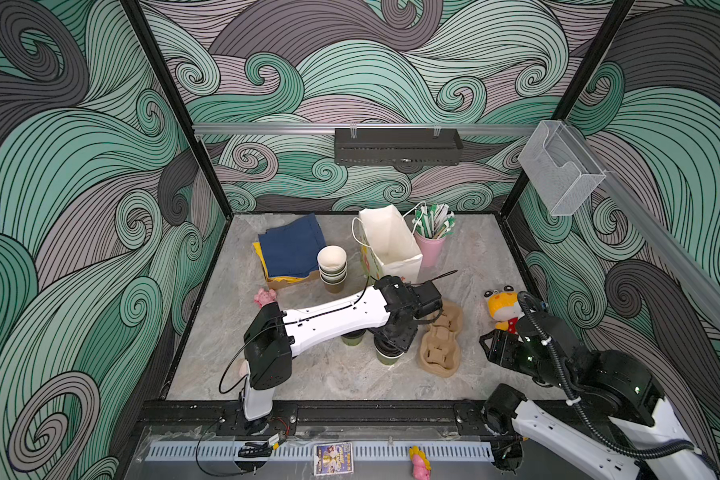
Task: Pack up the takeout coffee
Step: 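Carry the black lid over the open green cup and lower it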
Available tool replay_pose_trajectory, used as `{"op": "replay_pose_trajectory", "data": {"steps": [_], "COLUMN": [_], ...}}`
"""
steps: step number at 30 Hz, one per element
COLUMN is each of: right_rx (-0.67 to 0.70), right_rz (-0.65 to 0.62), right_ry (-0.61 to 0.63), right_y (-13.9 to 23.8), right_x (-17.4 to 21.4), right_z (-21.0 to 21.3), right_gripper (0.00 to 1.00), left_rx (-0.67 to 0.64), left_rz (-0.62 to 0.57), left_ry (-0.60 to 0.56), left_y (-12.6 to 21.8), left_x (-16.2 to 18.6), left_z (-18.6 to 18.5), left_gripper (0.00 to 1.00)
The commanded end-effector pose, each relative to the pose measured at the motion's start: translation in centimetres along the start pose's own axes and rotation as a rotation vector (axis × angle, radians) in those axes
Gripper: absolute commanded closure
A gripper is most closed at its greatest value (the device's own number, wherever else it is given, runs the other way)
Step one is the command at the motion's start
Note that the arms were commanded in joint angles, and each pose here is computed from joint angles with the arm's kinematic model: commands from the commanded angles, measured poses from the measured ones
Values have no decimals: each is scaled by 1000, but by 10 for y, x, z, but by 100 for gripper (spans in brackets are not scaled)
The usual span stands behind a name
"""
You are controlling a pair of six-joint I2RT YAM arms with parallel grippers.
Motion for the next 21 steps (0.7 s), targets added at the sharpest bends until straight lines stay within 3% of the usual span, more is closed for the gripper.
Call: {"op": "replay_pose_trajectory", "data": {"steps": [1, 21], "right_rx": [11, 11], "right_rz": [-14, -3], "right_ry": [-16, -13], "right_y": [2, 0], "right_x": [-1, 1], "right_z": [-4, -5], "right_gripper": [33, 33], "left_rx": [32, 102], "left_rz": [7, -27], "left_ry": [29, 72], "left_y": [3, 12], "left_x": [1, -6], "left_z": [2, 1], "left_gripper": [43, 41]}}
Point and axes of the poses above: each gripper's point midway between its finger pads, its own y axis back along the fingers, its own z axis along the line the jaws close on, x = y × z, the point moved 4 cm from there along y, back along the fingers, and after that the axes turned 8 degrees about -y, right-handed, at the moved point
